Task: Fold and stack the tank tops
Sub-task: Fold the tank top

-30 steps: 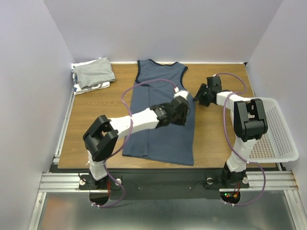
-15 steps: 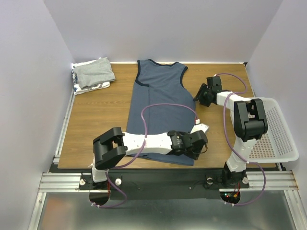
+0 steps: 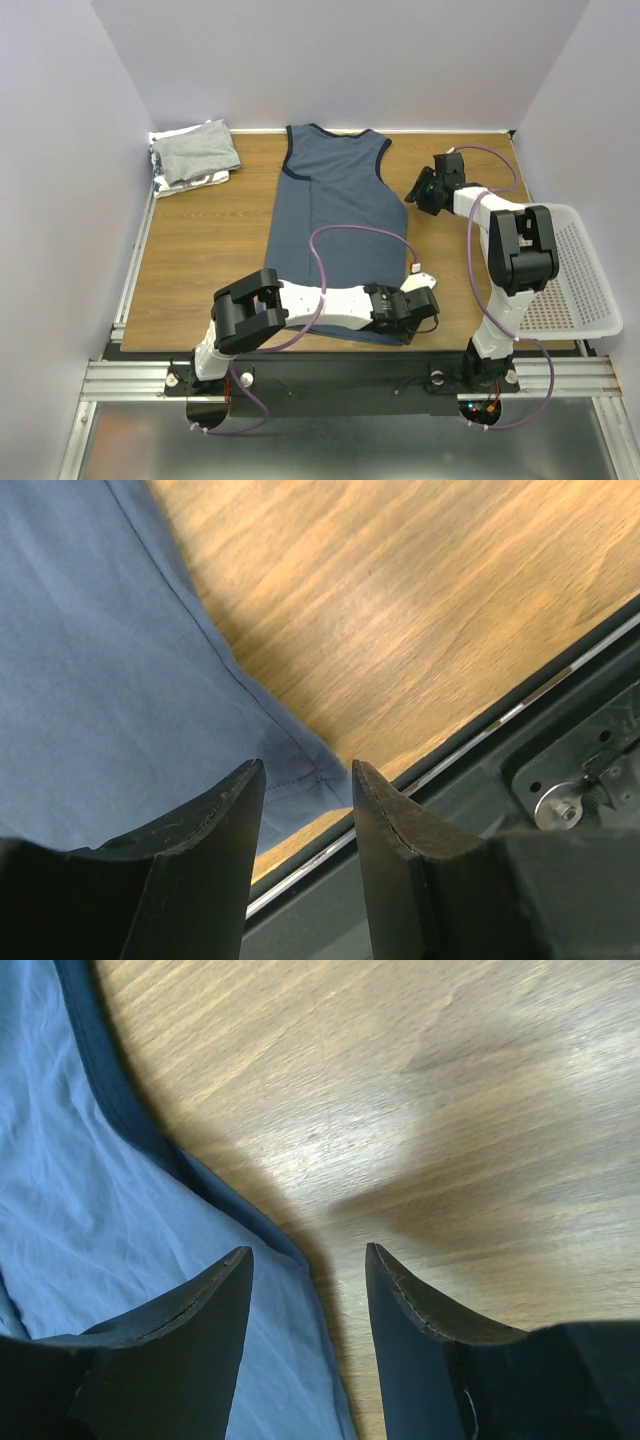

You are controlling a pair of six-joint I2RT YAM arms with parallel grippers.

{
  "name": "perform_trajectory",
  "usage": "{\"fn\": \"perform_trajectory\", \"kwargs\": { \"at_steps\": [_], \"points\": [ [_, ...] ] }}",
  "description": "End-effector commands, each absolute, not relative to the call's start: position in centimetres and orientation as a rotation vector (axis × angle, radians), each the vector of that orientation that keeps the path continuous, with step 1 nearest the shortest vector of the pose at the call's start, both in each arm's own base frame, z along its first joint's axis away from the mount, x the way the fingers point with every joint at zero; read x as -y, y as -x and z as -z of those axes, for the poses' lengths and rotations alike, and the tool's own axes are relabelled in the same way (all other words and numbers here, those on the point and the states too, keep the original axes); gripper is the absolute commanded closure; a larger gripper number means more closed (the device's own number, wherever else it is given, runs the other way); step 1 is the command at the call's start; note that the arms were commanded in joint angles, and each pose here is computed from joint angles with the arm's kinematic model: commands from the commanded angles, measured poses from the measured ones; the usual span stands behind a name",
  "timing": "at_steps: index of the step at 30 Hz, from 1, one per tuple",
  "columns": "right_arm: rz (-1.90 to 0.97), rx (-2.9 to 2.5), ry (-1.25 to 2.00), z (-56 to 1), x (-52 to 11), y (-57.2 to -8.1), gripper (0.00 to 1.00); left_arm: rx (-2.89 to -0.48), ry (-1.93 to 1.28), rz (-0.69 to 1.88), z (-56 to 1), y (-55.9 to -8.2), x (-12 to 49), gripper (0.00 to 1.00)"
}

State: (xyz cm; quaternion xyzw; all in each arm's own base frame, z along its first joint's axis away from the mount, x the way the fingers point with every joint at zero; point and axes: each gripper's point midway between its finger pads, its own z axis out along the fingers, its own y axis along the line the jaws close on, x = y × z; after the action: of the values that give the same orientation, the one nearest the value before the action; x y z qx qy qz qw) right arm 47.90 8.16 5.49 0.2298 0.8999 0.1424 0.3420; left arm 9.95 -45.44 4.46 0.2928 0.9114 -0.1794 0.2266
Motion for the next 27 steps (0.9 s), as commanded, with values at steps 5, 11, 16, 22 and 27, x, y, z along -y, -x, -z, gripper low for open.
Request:
{"fn": "perform_trajectory", "kwargs": {
  "at_steps": [5, 11, 16, 22, 27],
  "points": [
    [-0.39, -2.233, -0.581, -9.6, -7.6, -49.7, 0.43, -2.469, -0.855, 0.473, -5.3, -9.3, 46.9, 0.48],
    [-0.39, -2.232, -0.583, -9.6, -7.5, -49.6, 0.43, -2.465, -0.867, 0.395, -4.5, -9.4, 46.4, 0.48],
    [-0.394, -2.231, -0.586, -9.7, -7.5, -49.6, 0.42, -2.458, -0.835, 0.336, -4.5, -10.0, 45.5, 0.56],
    [-0.411, -2.229, -0.57, -10.0, -7.8, -49.6, 0.43, -2.422, -0.787, 0.358, -6.6, -10.5, 45.4, 0.95],
    [-0.428, -2.238, -0.542, -9.9, -8.2, -49.8, 0.42, -2.388, -0.688, 0.439, -9.8, -11.1, 44.4, 1.0]
  ]
}}
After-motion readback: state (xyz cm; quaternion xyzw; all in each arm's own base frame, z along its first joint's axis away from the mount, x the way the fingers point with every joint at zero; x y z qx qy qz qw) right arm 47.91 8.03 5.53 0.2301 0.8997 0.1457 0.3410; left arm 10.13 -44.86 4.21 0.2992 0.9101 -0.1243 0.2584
